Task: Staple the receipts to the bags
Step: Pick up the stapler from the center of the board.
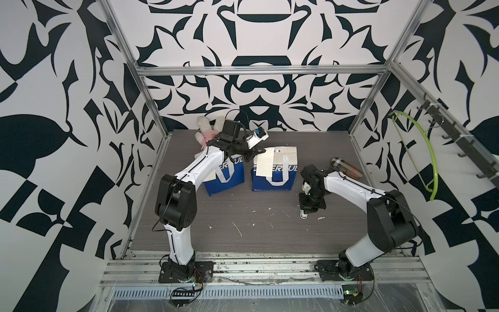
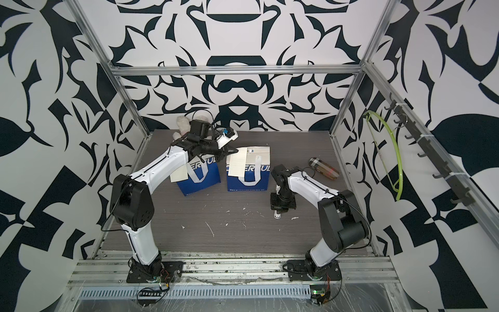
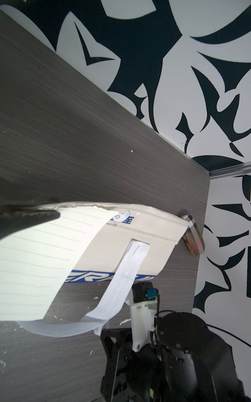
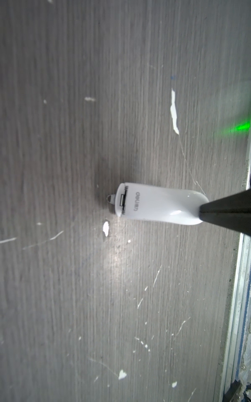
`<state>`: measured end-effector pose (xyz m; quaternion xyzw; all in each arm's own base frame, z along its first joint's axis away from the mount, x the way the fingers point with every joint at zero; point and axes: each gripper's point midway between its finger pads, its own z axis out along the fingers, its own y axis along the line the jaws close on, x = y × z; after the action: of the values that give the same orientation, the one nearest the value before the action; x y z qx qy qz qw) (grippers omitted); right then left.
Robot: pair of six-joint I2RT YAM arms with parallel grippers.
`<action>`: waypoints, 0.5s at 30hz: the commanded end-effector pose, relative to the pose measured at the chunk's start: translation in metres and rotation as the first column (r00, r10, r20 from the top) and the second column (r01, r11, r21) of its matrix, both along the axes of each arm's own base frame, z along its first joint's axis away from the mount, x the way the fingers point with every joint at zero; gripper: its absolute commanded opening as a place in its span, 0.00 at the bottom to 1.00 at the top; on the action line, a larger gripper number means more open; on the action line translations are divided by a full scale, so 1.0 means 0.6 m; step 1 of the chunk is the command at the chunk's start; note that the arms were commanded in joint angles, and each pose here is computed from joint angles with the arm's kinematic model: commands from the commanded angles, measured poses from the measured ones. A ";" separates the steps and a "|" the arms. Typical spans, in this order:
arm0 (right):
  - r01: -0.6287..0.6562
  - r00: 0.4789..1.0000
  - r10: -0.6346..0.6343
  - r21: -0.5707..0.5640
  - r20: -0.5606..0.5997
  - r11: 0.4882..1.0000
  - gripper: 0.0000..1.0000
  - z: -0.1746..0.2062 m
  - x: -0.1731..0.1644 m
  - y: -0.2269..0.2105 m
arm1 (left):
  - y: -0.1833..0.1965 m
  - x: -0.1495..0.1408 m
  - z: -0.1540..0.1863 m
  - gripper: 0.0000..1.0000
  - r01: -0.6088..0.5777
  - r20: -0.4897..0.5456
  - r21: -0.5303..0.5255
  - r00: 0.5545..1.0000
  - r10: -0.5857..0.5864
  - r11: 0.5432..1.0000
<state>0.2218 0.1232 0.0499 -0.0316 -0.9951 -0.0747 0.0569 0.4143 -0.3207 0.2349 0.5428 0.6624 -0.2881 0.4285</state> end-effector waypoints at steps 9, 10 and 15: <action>0.004 0.998 -0.006 -0.042 -0.057 0.999 0.00 -0.037 -0.026 -0.013 | 0.009 -0.011 -0.038 0.00 -0.010 -0.071 0.050 0.997 0.013 0.999; 0.005 0.998 -0.007 -0.045 -0.062 0.999 0.00 -0.040 -0.028 -0.014 | 0.008 -0.011 -0.039 0.00 -0.009 -0.071 0.051 0.997 0.012 0.999; 0.005 0.998 -0.007 -0.037 -0.058 0.999 0.00 -0.038 -0.027 -0.012 | 0.008 -0.010 -0.035 0.00 -0.010 -0.067 0.049 0.998 0.013 0.999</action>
<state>0.2154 0.1229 0.0450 -0.0341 -0.9942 -0.0775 0.0656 0.4146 -0.3206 0.2347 0.5426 0.6630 -0.2869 0.4286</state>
